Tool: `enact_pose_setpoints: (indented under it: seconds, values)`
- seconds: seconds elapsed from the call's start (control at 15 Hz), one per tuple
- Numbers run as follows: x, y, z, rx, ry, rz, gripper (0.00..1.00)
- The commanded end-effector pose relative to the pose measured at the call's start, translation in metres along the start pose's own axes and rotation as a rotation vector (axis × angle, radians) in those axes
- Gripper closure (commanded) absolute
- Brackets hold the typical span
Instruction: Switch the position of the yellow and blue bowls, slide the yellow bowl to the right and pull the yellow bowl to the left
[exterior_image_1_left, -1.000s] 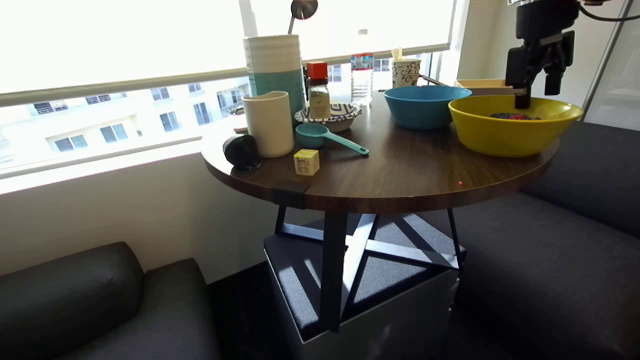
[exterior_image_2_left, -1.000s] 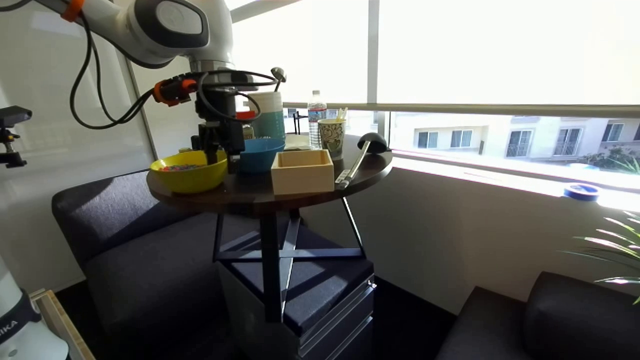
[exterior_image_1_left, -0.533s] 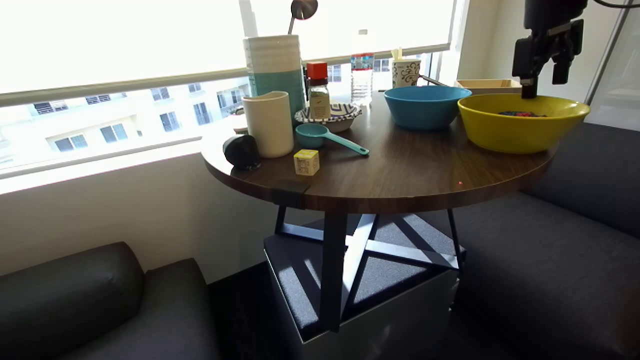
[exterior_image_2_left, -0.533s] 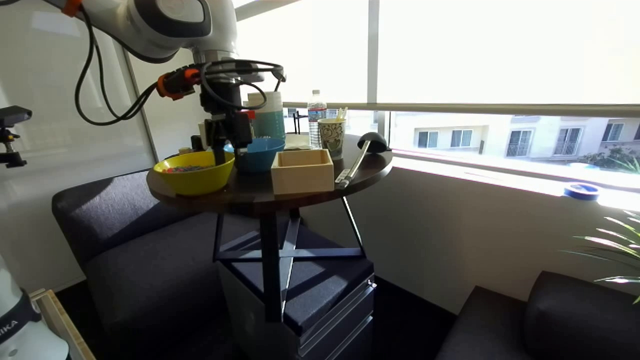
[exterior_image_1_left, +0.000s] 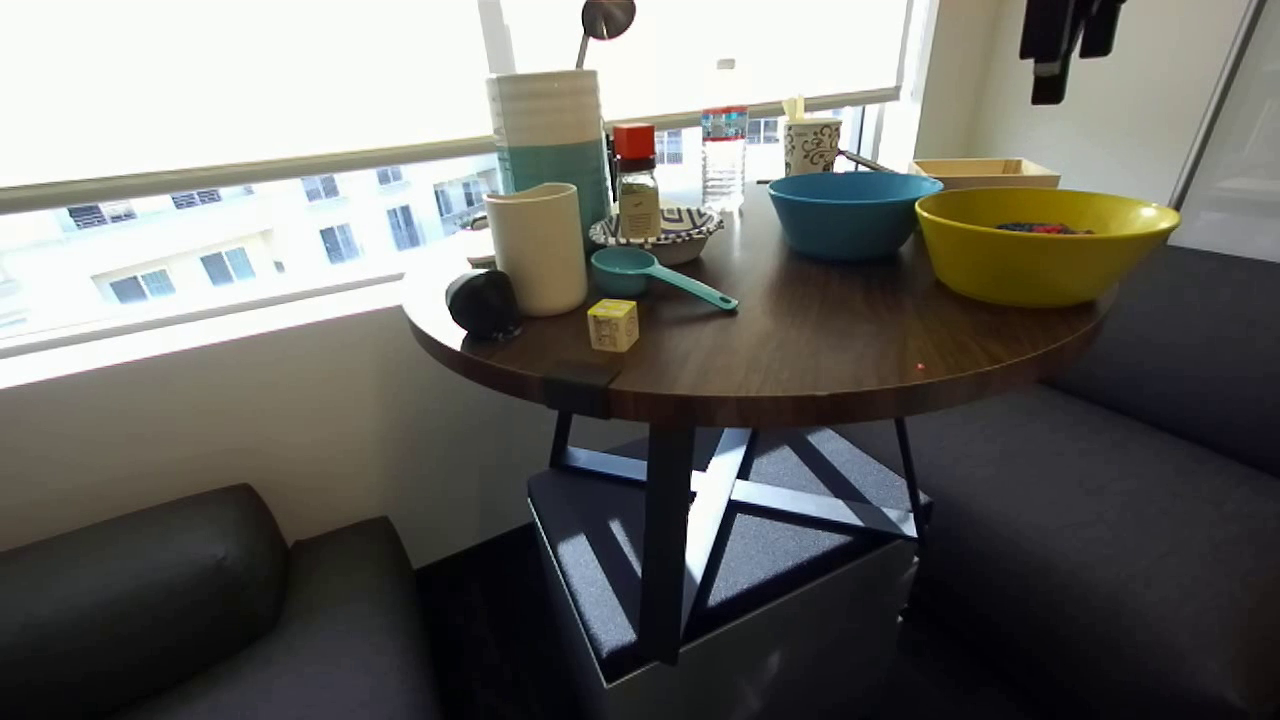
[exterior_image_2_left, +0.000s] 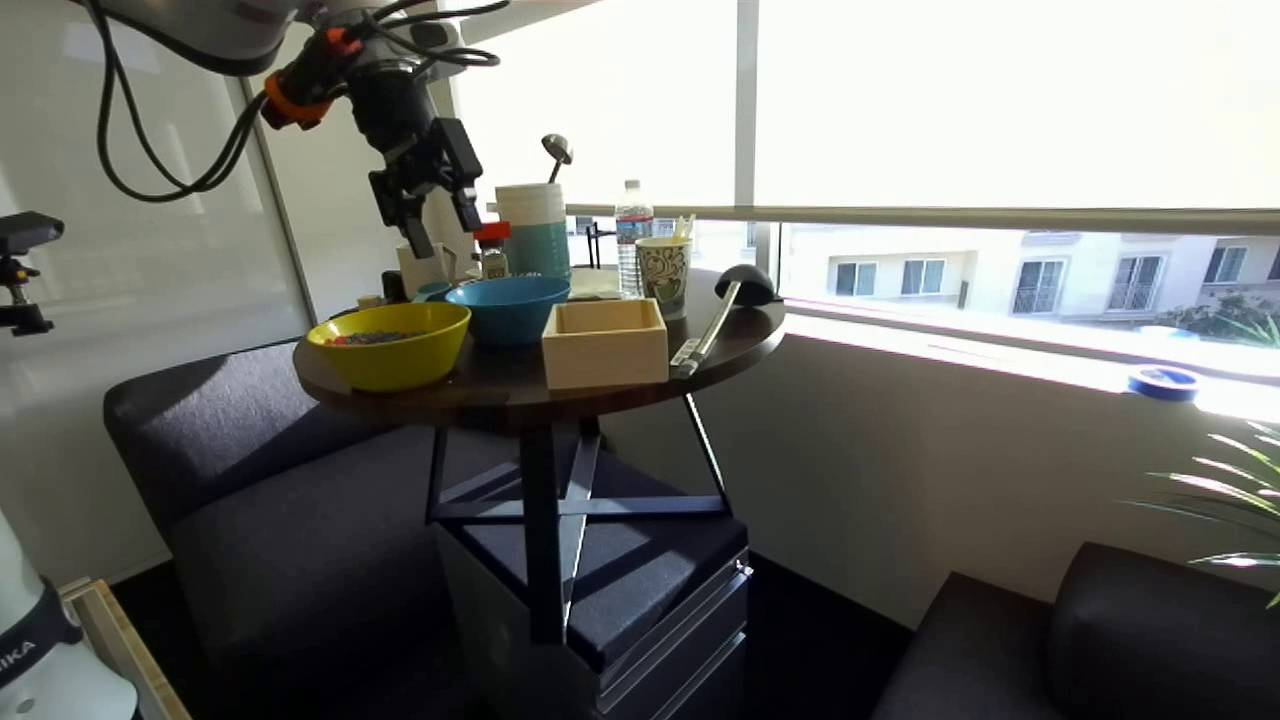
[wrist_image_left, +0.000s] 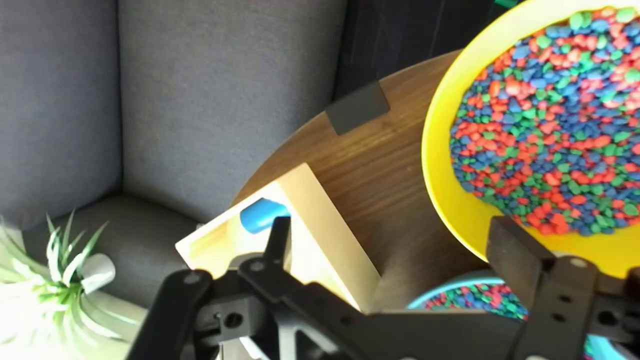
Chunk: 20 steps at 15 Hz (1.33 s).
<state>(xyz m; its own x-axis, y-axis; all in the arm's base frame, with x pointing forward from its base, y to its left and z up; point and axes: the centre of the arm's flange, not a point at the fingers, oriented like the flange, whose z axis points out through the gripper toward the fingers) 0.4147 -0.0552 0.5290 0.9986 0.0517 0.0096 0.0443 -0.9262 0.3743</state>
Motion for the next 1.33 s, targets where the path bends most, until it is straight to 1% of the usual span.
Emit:
enact_pose_setpoints:
  seconds: [0.0, 0.27, 0.4, 0.53, 0.67, 0.8, 0.87, 0.93, 1.0, 1.13, 1.27]
  values:
    - [0.017, -0.014, -0.028, -0.013, 0.133, -0.152, 0.0]
    - [0.048, -0.015, -0.031, 0.104, 0.302, -0.266, 0.0]
    - [0.063, -0.018, -0.023, 0.19, 0.33, -0.317, 0.0]
    - [0.074, -0.024, -0.009, 0.293, 0.331, -0.351, 0.0]
    - [0.081, -0.032, 0.003, 0.396, 0.306, -0.387, 0.0]
    - [0.086, -0.04, 0.013, 0.464, 0.285, -0.417, 0.0]
    - [0.091, -0.045, 0.021, 0.487, 0.273, -0.434, 0.0]
    - [0.095, -0.049, 0.027, 0.484, 0.242, -0.451, 0.0]
    - [0.077, -0.047, 0.024, 0.448, 0.276, -0.417, 0.0]
    - [0.08, -0.05, 0.03, 0.451, 0.261, -0.42, 0.0]
    - [0.079, -0.048, 0.028, 0.45, 0.264, -0.419, 0.0]
